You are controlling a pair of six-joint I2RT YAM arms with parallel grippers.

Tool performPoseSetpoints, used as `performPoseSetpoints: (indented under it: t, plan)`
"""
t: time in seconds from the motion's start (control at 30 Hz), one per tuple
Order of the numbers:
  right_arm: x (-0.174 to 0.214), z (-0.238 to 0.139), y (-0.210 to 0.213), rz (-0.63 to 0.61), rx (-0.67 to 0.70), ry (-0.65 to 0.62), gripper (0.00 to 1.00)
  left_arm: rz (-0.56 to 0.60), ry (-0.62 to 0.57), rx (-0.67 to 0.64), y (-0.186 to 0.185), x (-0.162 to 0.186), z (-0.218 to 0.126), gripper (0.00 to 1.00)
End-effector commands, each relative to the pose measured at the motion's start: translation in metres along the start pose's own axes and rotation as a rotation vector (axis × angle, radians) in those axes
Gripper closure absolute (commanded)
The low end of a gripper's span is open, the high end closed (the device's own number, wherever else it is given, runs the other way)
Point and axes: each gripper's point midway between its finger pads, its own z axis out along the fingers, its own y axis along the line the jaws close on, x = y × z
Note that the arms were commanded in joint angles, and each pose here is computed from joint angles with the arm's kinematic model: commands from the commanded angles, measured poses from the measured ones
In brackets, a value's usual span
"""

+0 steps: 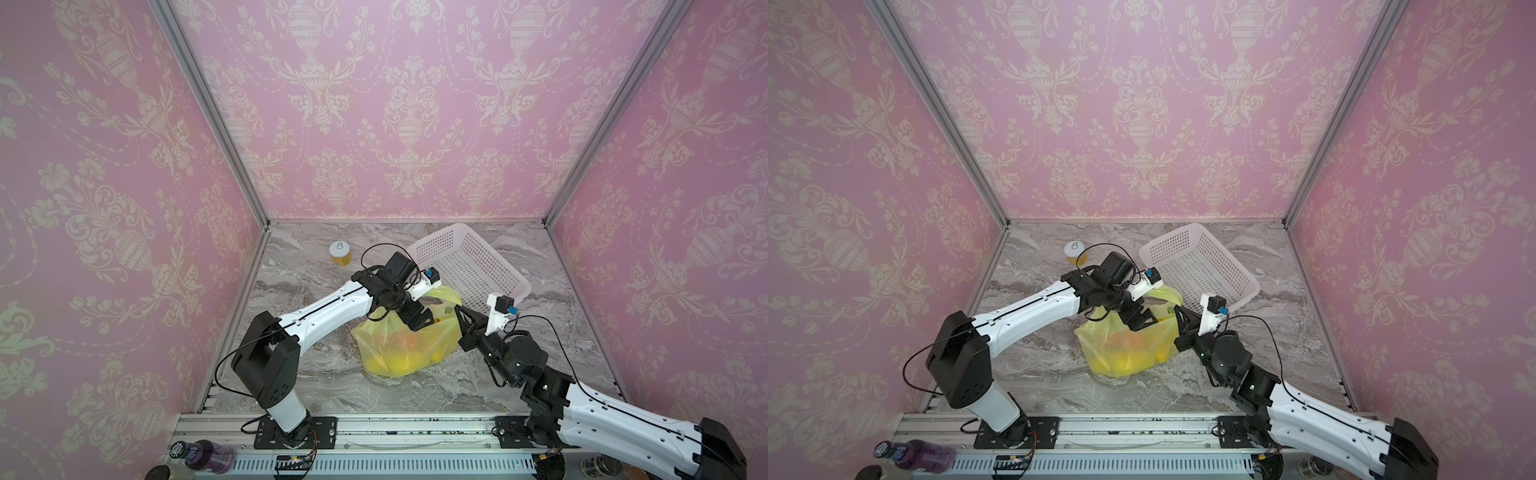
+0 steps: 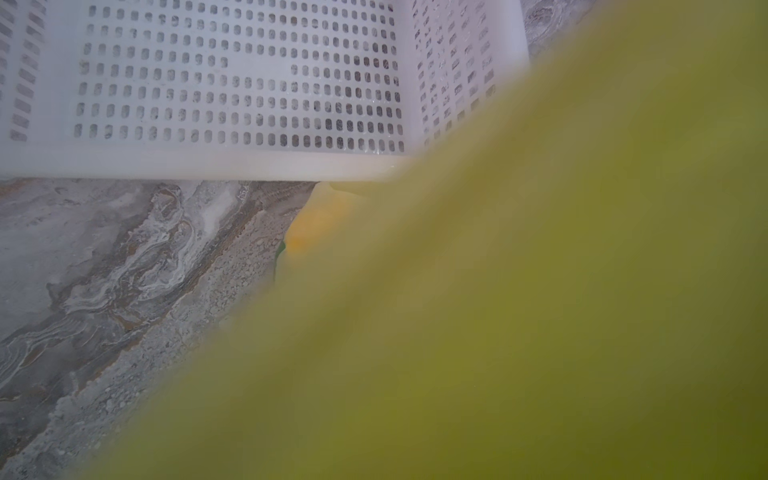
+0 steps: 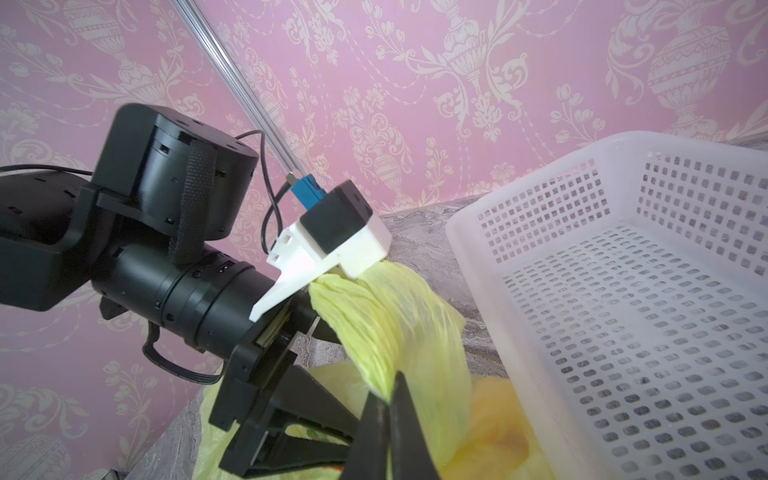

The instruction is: Untie the knot of the plastic bag and take out the fruit

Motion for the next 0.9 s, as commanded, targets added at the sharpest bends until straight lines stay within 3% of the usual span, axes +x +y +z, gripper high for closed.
performPoseSetpoints:
  t: [0.0, 0.07, 0.13, 0.23, 0.33, 0.43, 0.77, 0.8, 0.87]
  plan:
    - [-0.013, -0.001, 0.003, 0.03, -0.008, -0.033, 1.0, 0.022, 0.017, -0.028, 0.004, 0.003, 0.002, 0.22]
    - [-0.012, -0.001, 0.003, 0.029, -0.007, -0.035, 1.0, 0.03, 0.0, -0.041, 0.005, -0.002, -0.002, 0.44]
    - [-0.011, -0.002, 0.001, 0.031, -0.003, -0.035, 1.0, 0.026, -0.025, -0.1, 0.014, -0.01, -0.009, 0.72]
    - [-0.008, -0.001, -0.001, 0.034, 0.002, -0.028, 1.0, 0.014, -0.05, -0.218, 0.032, -0.022, -0.022, 0.84]
    - [-0.004, 0.0, 0.001, 0.033, -0.008, -0.014, 1.0, -0.007, -0.069, -0.345, 0.05, -0.035, -0.04, 0.88]
    - [0.003, 0.003, 0.003, 0.017, -0.016, 0.02, 1.0, -0.028, -0.101, -0.469, 0.066, -0.047, -0.065, 0.84]
    - [0.018, 0.0, -0.018, 0.0, 0.073, 0.052, 1.0, -0.054, -0.246, -0.759, 0.084, -0.069, -0.158, 0.87]
    - [0.018, -0.001, -0.022, 0.003, 0.087, 0.048, 0.96, -0.057, -0.261, -0.783, 0.085, -0.07, -0.166, 0.88]
    - [0.018, -0.004, -0.026, 0.011, 0.101, 0.039, 0.79, -0.06, -0.284, -0.808, 0.085, -0.072, -0.177, 0.91]
